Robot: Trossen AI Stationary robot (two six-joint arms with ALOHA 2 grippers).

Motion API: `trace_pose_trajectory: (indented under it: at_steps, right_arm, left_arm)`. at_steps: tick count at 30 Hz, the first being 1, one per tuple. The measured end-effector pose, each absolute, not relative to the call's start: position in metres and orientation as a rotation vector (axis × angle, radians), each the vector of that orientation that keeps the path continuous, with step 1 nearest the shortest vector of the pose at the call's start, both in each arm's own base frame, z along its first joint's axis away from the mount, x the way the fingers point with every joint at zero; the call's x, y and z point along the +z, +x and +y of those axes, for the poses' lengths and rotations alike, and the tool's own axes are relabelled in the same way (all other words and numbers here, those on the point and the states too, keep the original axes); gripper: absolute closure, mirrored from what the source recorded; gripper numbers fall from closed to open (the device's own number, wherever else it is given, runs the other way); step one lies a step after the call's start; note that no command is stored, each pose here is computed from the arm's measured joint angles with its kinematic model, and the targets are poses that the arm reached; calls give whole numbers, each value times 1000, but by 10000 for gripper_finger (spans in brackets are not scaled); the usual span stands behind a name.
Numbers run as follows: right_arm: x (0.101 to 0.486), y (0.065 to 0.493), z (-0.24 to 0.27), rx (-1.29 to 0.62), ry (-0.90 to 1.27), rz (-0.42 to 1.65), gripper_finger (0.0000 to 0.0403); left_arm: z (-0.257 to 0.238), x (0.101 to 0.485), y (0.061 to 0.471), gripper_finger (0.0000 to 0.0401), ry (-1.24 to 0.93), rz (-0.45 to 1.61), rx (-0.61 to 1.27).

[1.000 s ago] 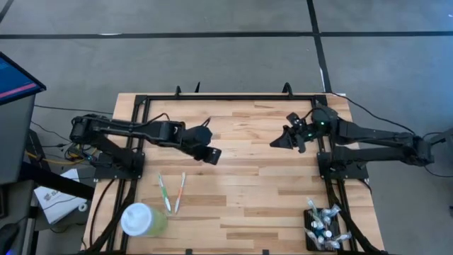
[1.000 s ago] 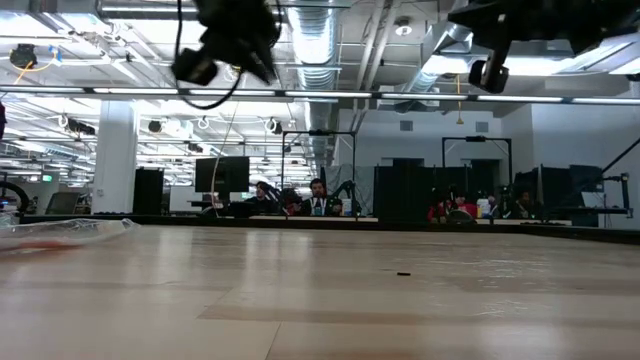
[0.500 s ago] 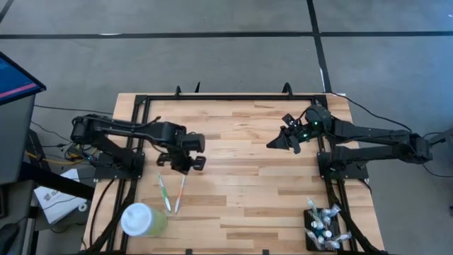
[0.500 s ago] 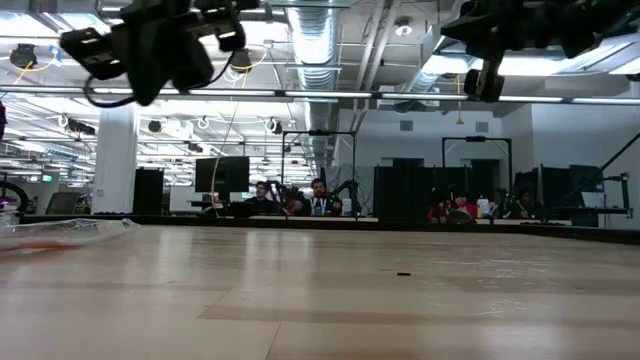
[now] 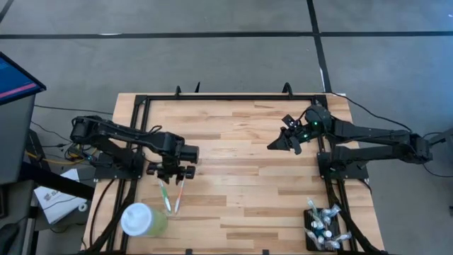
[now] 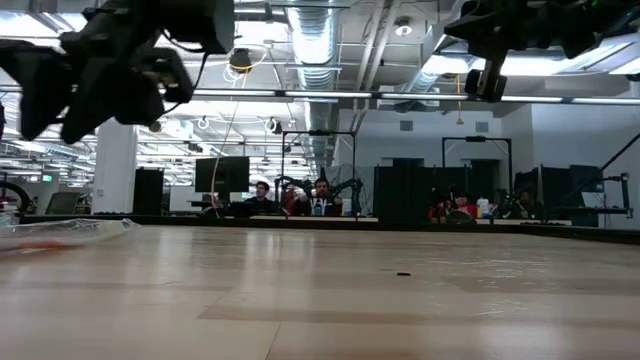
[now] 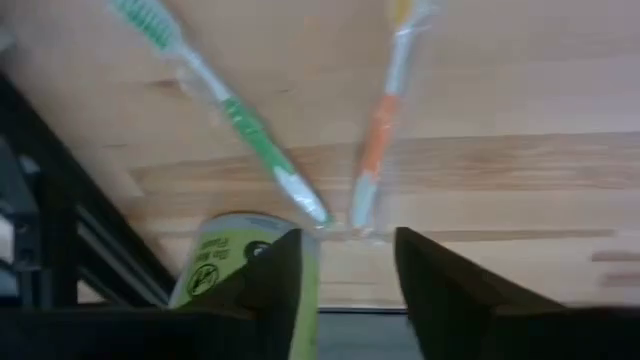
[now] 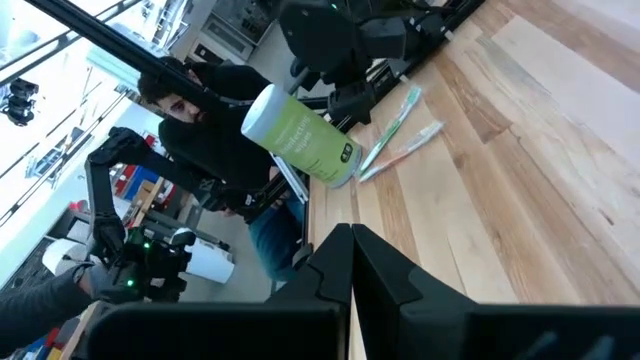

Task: Pick & Place toothbrushing station
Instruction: Put the green toothbrush into the black organizer

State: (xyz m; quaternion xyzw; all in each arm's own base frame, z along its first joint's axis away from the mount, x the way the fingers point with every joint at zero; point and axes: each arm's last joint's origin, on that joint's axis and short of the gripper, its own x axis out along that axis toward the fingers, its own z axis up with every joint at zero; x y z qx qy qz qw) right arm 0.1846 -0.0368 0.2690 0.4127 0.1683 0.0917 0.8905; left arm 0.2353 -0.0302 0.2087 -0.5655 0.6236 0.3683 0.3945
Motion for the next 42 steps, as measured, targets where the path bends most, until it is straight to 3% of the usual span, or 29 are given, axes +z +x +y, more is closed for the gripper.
trace_pose_trajectory:
  at_steps: [5, 9, 20, 33, 42]
  right_arm:
    - [269, 185, -37, 191, 852, 348, 403]
    - [269, 185, -37, 192, 842, 346, 403]
    - [269, 185, -37, 192, 837, 346, 403]
    - [269, 185, -37, 192, 826, 344, 403]
    - [269, 185, -38, 190, 826, 342, 403]
  left_arm:
    - [-35, 195, 225, 200, -1445, 1644, 994]
    - [-38, 186, 218, 187, -1433, 1673, 1027]
    - [-42, 159, 214, 198, -1525, 1607, 1027]
    - [-68, 132, 198, 183, -1559, 1611, 1042]
    - [-67, 120, 192, 200, -1537, 1548, 1035]
